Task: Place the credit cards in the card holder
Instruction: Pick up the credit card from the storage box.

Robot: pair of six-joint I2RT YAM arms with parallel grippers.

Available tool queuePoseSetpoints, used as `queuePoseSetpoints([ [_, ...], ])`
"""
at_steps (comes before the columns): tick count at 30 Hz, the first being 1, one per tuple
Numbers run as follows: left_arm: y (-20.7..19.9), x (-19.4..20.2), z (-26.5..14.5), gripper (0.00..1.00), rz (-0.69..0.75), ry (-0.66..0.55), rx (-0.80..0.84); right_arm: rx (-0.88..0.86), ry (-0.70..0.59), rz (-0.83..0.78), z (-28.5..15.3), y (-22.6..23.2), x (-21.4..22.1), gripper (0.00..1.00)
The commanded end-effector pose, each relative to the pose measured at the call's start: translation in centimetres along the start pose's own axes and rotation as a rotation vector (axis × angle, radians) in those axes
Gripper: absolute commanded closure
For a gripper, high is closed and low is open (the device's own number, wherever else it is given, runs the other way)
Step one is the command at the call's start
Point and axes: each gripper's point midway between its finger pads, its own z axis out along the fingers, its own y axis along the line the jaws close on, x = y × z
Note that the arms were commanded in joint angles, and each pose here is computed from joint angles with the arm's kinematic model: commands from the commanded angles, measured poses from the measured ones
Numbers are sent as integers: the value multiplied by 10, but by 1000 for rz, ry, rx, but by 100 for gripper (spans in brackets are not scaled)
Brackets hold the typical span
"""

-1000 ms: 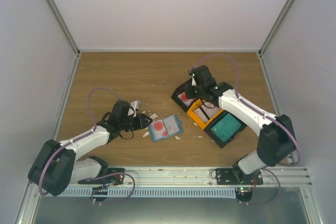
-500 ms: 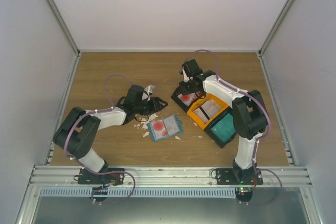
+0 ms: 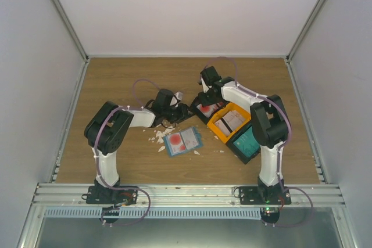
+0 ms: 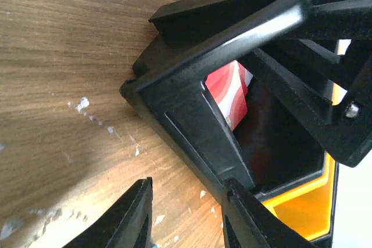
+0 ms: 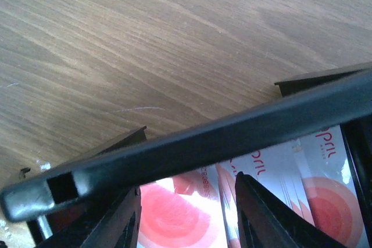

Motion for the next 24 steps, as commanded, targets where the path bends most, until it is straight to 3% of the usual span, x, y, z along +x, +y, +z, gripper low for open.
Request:
queuePoseSetpoints([
  [1, -6, -3, 12, 64, 17, 13, 21, 41, 43, -14, 15, -10, 5, 53],
  [8, -7, -7, 20, 66, 25, 31, 17, 40, 65, -15, 22, -9, 6, 53],
  [13, -7, -8, 22, 68, 31, 35, 15, -6, 68, -25, 18, -2, 8, 60],
  [24, -9, -12, 26, 70, 44, 41, 11, -101, 47, -35, 0, 14, 11, 63],
])
